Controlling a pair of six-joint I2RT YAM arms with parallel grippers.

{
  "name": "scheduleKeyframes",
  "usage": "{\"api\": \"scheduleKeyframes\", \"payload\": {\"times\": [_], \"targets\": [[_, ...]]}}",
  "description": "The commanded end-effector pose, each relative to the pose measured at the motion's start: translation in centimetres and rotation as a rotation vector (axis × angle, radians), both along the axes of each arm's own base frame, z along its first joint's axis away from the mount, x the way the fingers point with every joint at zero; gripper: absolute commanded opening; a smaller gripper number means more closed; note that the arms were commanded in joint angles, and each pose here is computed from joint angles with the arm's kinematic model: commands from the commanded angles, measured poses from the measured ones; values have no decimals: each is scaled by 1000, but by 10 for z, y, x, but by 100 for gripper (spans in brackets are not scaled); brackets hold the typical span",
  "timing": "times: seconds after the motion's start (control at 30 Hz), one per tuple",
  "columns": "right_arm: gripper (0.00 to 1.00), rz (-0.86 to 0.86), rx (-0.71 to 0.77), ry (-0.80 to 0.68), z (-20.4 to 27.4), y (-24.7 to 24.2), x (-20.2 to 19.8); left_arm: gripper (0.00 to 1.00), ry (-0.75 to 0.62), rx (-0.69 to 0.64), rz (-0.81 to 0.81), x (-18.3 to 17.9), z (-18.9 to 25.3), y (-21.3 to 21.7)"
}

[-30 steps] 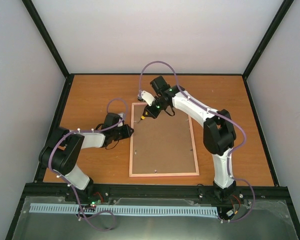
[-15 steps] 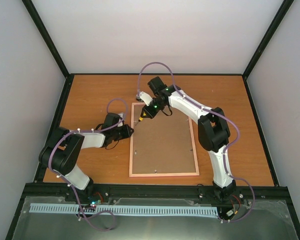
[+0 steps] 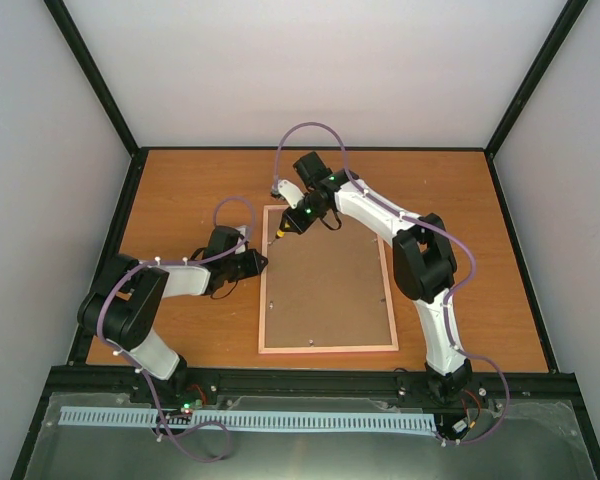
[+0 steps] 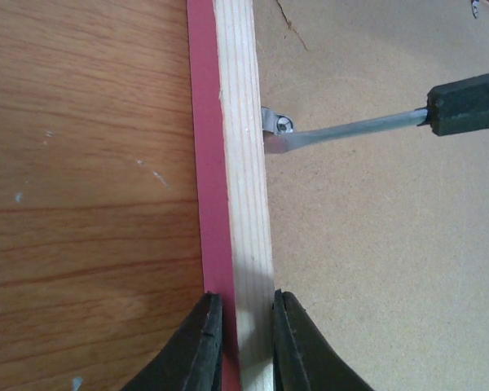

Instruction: Take the photo out of the frame

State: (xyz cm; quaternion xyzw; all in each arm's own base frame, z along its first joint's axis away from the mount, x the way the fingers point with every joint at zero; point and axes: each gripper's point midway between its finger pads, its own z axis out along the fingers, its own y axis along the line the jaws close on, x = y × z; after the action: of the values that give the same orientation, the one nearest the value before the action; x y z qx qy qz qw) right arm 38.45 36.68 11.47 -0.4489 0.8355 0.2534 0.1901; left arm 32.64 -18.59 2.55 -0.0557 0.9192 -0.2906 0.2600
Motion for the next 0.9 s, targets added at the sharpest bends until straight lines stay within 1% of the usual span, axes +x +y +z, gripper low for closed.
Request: {"api": "scheduleKeyframes", "payload": {"times": [0.0,0.17,0.4,0.57,0.87], "targets": [[3,-54,-50,-25,-12,-6,15,2,44,-5,-26,-13,-9,-2],[3,-108,-100,-53,-16,-14,24,1,33,-9,-22,-14,-7,-1],[3,-122,-118,-56,-15,-18,25,1,34,-9,-23,-13,-7,-1],[3,-107,-113,-42,-10,-19,17,1,38,-9,-22,-14,-8,-1],[3,-105,-129,-71,5,-35,1,1,39,-7,-18,-14,-8,0]]}}
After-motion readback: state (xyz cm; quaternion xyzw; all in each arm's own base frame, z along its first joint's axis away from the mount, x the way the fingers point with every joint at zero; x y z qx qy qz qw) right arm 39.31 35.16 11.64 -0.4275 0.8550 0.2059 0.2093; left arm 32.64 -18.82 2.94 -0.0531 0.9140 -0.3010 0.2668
